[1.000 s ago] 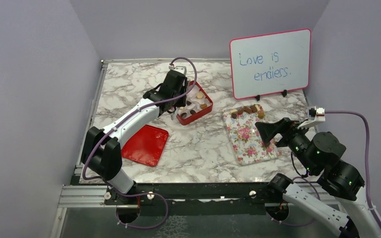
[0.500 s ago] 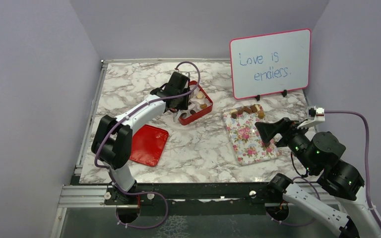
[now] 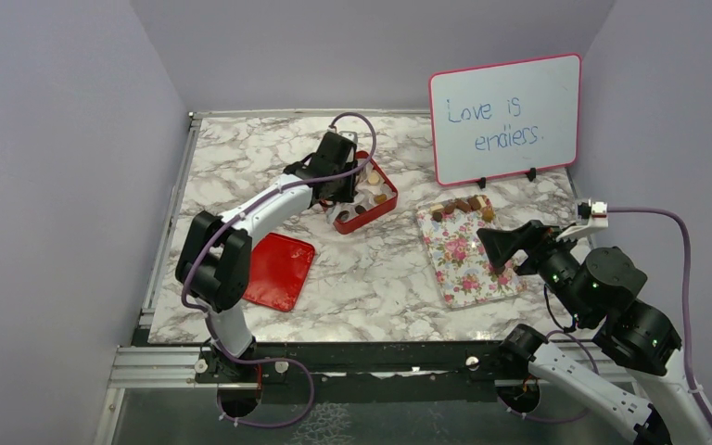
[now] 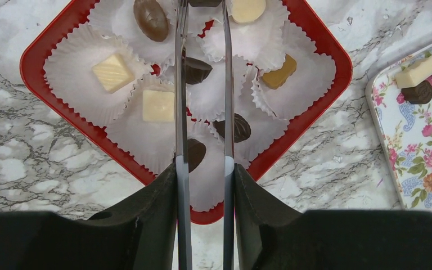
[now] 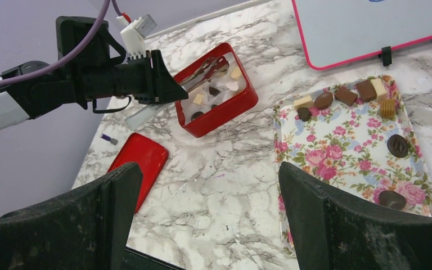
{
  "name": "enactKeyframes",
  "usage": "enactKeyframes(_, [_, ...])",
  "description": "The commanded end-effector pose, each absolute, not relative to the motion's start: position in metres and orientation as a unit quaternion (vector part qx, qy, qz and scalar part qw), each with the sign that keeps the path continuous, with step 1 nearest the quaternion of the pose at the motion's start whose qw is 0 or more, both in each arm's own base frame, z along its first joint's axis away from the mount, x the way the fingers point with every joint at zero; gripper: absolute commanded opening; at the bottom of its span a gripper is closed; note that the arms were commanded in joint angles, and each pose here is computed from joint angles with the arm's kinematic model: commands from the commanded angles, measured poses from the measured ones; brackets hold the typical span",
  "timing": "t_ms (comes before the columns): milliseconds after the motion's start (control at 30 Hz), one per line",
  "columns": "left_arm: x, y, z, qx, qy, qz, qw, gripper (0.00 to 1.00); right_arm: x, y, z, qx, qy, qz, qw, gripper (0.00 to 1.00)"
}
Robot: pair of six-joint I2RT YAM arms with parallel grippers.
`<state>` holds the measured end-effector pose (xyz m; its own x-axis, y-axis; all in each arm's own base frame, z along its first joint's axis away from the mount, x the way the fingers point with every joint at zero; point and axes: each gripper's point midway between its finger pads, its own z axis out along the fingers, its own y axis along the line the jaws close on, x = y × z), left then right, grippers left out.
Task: Pack the chocolate
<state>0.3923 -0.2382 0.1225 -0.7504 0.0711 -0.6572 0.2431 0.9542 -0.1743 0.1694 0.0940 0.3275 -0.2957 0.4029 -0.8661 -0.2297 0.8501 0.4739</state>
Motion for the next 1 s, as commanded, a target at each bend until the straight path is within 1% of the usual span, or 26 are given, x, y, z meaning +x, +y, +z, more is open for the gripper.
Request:
enactKeyframes(0, [0.408, -0.250, 0.140, 0.087, 0.913, -0.147, 0.370, 0.38, 0.171, 0.092, 0.330, 0.064, 0.752, 0.270, 0.598, 0.97])
enactKeyframes(333, [0.407, -0.248, 0.147, 0.087, 0.910, -0.147, 0.378, 0.41, 0.172, 0.094, 0.328, 0.062, 0.754, 0.268, 0.596, 0.97])
enactKeyframes(633, [0.403, -0.243, 0.194, 0.079, 0.889, -0.164, 0.421, 0.41, 0.173, 0.095, 0.328, 0.060, 0.755, 0.267, 0.596, 0.97])
enactKeyframes(800, [0.401, -0.227, 0.218, 0.063, 0.877, -0.149, 0.453, 0.40, 0.175, 0.098, 0.328, 0.057, 0.755, 0.268, 0.595, 0.98])
enactKeyframes(967, [0.409, -0.194, 0.224, 0.028, 0.875, -0.125, 0.466, 0.41, 0.175, 0.102, 0.330, 0.051, 0.755, 0.274, 0.594, 0.97])
